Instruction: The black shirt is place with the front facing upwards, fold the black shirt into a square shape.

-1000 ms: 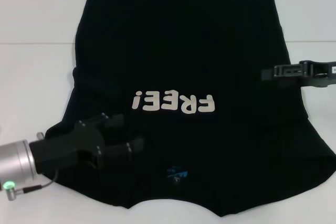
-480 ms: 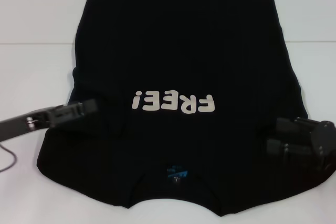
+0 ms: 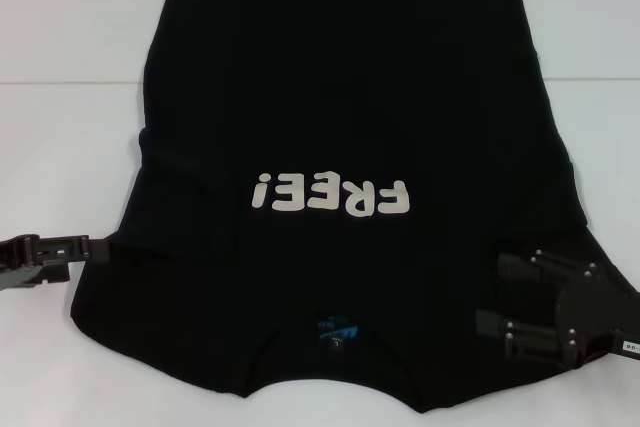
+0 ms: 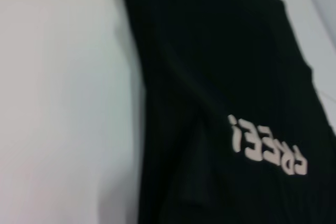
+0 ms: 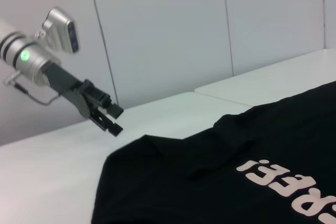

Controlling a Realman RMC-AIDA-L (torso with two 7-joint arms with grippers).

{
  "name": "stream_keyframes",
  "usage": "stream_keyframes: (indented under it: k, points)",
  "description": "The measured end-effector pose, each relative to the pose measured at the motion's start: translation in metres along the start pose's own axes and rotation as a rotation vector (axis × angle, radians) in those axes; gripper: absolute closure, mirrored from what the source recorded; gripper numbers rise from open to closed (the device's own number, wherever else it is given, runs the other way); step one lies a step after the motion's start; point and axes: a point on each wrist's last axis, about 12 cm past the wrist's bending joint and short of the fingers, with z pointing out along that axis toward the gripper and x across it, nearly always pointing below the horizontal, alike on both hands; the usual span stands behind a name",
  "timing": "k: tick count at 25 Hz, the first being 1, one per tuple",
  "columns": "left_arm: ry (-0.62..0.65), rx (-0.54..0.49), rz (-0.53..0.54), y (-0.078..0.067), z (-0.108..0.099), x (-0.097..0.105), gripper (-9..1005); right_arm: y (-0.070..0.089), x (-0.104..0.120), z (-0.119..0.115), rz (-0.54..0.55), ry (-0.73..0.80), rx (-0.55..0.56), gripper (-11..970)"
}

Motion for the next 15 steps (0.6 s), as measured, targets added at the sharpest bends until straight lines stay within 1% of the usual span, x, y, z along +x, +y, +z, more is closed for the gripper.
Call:
stream_keyframes:
  k: [7, 12, 15]
  points:
    - [0.104, -0.092, -0.048, 0.0006, 0.0005, -0.0092, 109, 0.0007, 0.0034, 0.0059, -0.041, 0.012, 0.000, 128]
    - [0.130, -0.109, -0.069, 0.0010, 0.0005, -0.0098, 109, 0.0036, 0.0069, 0.0075, -0.065, 0.019, -0.009, 128]
    - [0.137, -0.130, -0.079, 0.0041, 0.0026, -0.0082, 109, 0.0040, 0.0077, 0.0089, -0.069, 0.024, -0.012, 129]
